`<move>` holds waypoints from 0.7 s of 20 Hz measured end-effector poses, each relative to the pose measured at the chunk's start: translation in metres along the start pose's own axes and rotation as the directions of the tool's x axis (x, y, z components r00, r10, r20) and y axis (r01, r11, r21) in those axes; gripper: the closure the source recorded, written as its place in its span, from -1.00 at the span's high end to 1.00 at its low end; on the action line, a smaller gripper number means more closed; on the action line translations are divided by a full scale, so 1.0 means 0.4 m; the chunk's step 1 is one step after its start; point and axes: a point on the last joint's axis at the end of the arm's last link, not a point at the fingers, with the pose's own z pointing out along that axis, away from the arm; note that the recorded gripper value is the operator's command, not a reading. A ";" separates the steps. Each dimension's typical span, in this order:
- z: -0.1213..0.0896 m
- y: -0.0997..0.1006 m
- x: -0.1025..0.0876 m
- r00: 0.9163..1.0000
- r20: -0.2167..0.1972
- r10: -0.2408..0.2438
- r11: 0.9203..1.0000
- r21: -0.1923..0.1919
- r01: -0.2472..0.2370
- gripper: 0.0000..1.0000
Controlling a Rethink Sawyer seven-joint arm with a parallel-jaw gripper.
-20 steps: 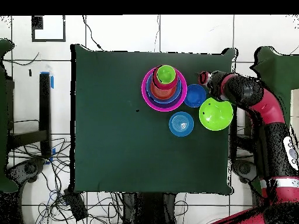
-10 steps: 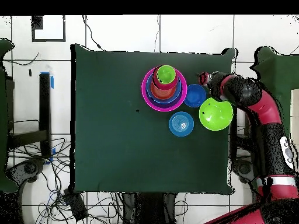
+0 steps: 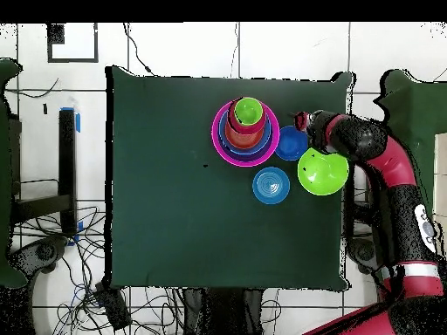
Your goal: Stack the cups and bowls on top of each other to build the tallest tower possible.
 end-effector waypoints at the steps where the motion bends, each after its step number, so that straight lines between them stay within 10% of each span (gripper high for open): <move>1: 0.000 0.001 0.004 1.000 -0.010 -0.005 1.000 -0.003 0.005 1.00; 8: 0.000 0.009 0.032 0.995 -0.087 -0.057 0.998 -0.033 0.054 1.00; 14: 0.005 0.036 0.048 0.972 -0.162 -0.170 0.984 -0.080 0.158 1.00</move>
